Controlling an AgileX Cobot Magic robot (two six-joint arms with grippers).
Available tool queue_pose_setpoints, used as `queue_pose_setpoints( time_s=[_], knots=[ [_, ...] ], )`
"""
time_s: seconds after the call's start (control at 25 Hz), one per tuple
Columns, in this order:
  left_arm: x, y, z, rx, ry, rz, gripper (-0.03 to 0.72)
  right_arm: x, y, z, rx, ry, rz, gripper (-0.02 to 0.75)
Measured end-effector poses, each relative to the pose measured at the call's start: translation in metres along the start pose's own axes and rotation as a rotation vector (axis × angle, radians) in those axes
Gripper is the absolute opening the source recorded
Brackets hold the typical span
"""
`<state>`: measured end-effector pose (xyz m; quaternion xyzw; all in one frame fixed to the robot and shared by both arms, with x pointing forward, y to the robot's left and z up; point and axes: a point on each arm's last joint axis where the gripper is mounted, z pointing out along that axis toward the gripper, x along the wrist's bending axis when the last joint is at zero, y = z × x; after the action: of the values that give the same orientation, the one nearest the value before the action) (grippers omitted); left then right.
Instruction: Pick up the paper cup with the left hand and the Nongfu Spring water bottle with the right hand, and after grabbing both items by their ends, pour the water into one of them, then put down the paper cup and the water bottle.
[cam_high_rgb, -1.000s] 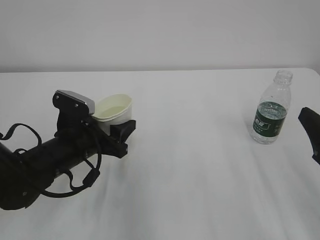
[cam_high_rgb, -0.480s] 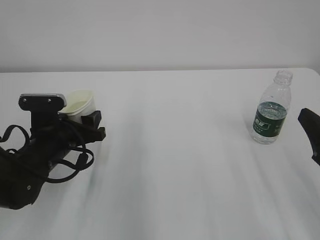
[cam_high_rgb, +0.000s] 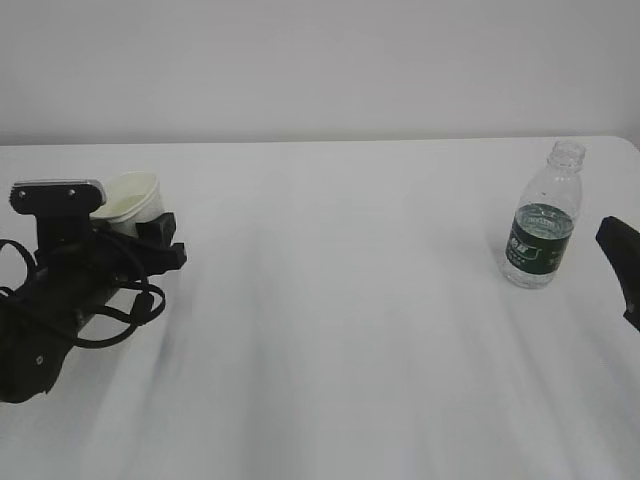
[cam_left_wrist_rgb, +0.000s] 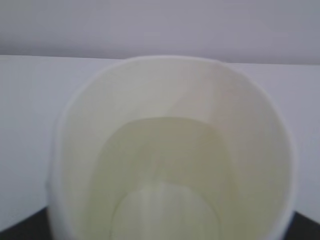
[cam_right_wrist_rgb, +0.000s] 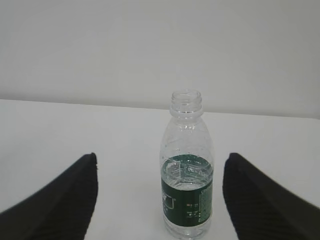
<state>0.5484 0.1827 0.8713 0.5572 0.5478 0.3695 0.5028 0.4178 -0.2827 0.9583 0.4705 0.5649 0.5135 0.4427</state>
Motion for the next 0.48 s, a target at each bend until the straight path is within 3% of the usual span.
queue_pose_setpoints(
  time_s=[0.16,0.48],
  knots=[
    [0.013,-0.006,0.006,0.016,0.011,0.015,0.433,0.0,0.0,0.0,0.0,0.0,0.0,0.592],
    [0.015,-0.014,0.022,0.023,-0.018,0.036,0.432,0.0,0.0,0.0,0.0,0.0,-0.034,0.592]
  ],
)
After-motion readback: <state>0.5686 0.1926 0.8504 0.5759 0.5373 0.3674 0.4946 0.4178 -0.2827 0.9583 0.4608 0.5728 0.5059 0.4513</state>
